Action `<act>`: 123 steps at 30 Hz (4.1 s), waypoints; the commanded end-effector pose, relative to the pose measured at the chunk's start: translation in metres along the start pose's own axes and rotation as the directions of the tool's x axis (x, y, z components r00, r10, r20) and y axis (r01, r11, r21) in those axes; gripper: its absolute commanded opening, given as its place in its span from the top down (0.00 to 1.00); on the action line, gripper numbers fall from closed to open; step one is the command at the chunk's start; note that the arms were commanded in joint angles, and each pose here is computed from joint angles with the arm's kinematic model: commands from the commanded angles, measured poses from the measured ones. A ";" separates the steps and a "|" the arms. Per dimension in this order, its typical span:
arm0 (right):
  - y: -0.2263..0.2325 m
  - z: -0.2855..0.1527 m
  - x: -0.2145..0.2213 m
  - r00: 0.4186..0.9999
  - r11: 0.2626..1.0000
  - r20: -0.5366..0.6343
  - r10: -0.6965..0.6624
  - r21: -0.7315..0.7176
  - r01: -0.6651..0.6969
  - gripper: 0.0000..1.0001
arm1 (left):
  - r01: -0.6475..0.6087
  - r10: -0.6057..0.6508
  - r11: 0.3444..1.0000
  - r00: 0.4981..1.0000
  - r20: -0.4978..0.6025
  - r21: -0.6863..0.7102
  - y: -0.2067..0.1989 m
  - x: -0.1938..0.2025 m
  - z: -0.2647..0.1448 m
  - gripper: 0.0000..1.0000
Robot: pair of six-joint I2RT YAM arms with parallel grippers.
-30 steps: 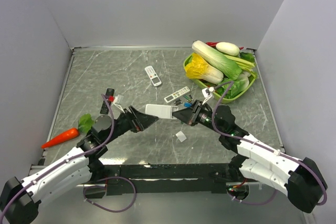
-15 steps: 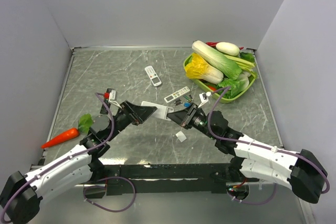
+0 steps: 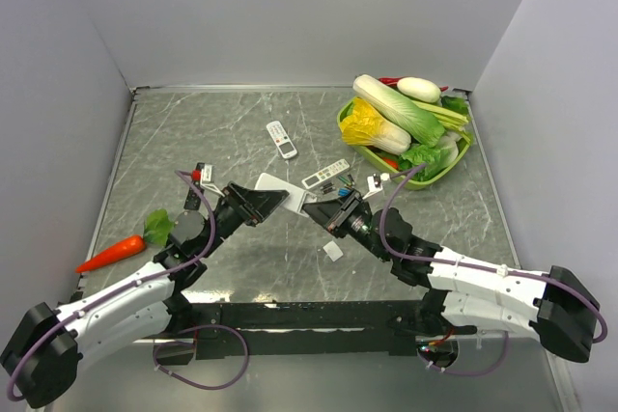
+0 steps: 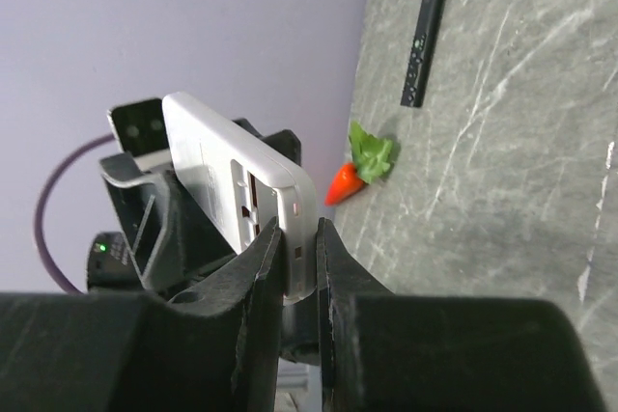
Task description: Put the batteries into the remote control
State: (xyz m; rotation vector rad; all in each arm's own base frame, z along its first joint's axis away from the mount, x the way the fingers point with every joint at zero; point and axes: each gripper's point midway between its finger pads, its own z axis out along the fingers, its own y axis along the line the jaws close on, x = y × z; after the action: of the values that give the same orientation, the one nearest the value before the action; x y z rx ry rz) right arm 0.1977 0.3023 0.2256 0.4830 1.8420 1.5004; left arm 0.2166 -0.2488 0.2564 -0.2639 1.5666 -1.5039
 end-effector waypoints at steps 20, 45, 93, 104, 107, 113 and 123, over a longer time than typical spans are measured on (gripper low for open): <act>0.040 0.013 0.008 0.998 0.999 0.049 0.039 -0.036 -0.038 0.94 | 0.030 -0.030 1.000 0.997 0.070 -0.002 -0.013 -0.015 0.005 0.80; -0.048 -0.054 -0.058 0.814 0.736 -0.231 -0.533 0.349 0.580 0.00 | -0.233 0.180 0.968 0.902 -0.392 -0.090 0.039 -0.042 -0.003 0.99; -0.188 0.069 -0.107 0.545 0.315 -0.708 -0.449 0.445 0.838 0.25 | -0.598 0.568 0.799 0.721 -0.396 0.059 0.041 -0.053 -0.030 0.99; -0.210 0.085 -0.106 0.497 0.274 -0.756 -0.426 0.415 0.867 0.26 | -0.589 0.557 0.807 0.735 -0.386 0.042 0.046 -0.059 -0.028 0.99; -0.214 0.089 -0.105 0.487 0.265 -0.764 -0.423 0.409 0.873 0.27 | -0.584 0.552 0.811 0.738 -0.389 0.043 0.046 -0.059 -0.028 0.99; -0.224 0.093 -0.108 0.476 0.227 -0.777 -0.413 0.419 0.879 0.29 | -0.578 0.547 0.815 0.741 -0.389 0.044 0.047 -0.060 -0.028 0.99; -0.237 0.097 -0.103 0.444 0.200 -0.801 -0.401 0.397 0.896 0.34 | -0.565 0.535 0.823 0.746 -0.397 0.049 0.049 -0.059 -0.027 0.99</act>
State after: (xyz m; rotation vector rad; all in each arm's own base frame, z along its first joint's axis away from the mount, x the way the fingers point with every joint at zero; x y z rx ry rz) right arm 0.3658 0.2344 0.0243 -0.4818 2.6258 0.0157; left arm 0.2473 -0.1756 0.2211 0.4340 1.8720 -1.0476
